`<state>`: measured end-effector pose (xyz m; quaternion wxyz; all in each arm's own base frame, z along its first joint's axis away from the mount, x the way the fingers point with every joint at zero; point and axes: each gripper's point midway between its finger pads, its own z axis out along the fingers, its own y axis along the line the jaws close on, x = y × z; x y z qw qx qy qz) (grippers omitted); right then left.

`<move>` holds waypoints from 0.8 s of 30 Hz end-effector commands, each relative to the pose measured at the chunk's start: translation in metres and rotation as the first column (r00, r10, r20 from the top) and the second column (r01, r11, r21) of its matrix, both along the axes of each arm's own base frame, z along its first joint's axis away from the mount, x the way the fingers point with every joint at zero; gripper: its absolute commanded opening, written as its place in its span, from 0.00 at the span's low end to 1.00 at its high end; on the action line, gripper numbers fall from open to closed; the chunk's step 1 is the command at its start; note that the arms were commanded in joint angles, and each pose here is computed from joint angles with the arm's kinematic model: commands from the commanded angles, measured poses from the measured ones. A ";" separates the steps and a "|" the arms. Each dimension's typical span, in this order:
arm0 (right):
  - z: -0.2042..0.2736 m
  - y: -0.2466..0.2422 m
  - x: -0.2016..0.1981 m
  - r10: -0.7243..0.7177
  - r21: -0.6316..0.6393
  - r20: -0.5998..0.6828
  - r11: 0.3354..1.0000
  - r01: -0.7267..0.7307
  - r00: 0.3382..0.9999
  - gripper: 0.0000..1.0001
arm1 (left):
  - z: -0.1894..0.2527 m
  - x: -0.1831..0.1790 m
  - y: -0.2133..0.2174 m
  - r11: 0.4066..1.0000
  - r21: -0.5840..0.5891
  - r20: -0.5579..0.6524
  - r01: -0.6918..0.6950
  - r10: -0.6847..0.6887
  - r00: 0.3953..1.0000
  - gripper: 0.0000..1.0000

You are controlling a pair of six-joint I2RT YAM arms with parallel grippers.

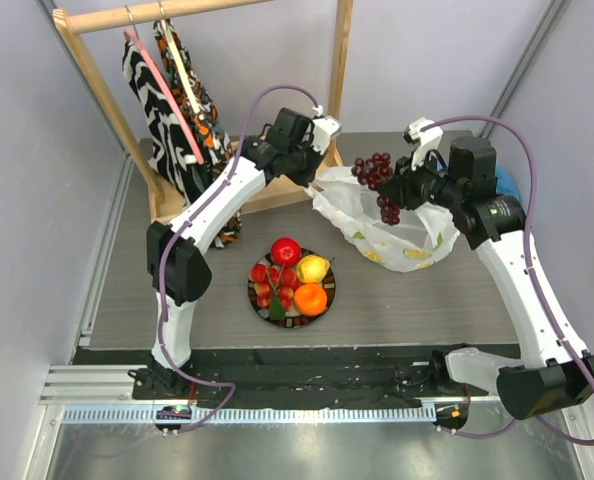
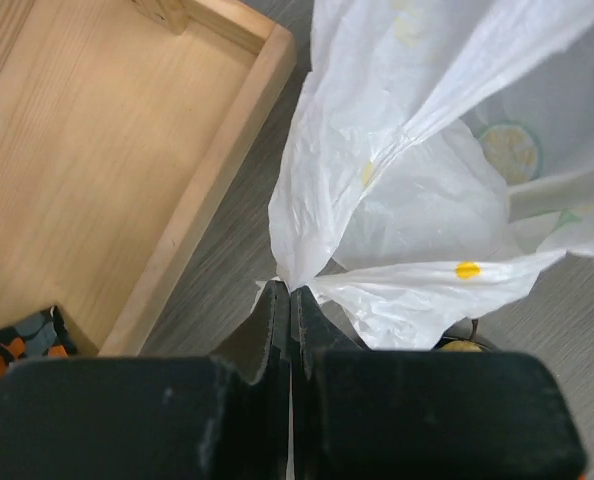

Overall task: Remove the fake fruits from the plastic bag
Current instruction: Take out the fake fruit from the plastic bag, then place the fake fruit on the plate.

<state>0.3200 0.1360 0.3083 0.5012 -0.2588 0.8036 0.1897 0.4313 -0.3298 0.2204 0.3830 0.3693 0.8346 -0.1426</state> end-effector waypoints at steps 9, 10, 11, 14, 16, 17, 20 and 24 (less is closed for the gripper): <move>0.080 0.052 -0.022 0.210 0.198 0.148 0.951 -0.237 0.966 0.01 | 0.097 -0.006 0.015 0.988 -0.142 0.155 -0.053 0.075 0.985 0.87; 0.072 0.055 -0.031 0.238 0.187 0.117 0.948 -0.257 0.964 0.02 | 0.112 -0.007 0.022 0.986 -0.152 0.188 -0.064 0.092 0.978 0.89; 0.070 0.058 -0.038 0.270 0.164 0.121 0.944 -0.288 0.955 0.02 | 0.118 -0.007 0.030 0.985 -0.147 0.207 -0.086 0.116 0.971 0.91; 0.048 0.075 -0.062 0.359 0.124 0.057 0.924 -0.363 0.932 0.02 | 0.141 -0.008 0.057 0.977 -0.140 0.276 -0.162 0.196 0.941 0.95; 0.027 0.082 -0.073 0.393 0.098 -0.003 0.915 -0.391 0.919 0.02 | 0.147 -0.009 0.070 0.975 -0.127 0.304 -0.185 0.215 0.928 0.96; 0.021 0.090 -0.079 0.422 0.100 -0.026 0.903 -0.418 0.906 0.02 | 0.158 -0.014 0.078 0.973 -0.128 0.329 -0.193 0.226 0.917 0.96; -0.002 0.111 -0.083 0.457 0.118 -0.094 0.887 -0.446 0.884 0.03 | 0.162 -0.018 0.093 0.974 -0.090 0.368 -0.209 0.228 0.901 0.96; -0.033 0.137 -0.061 0.440 0.149 -0.177 0.896 -0.418 0.880 0.03 | 0.169 -0.029 0.108 0.974 -0.085 0.378 -0.211 0.228 0.897 0.95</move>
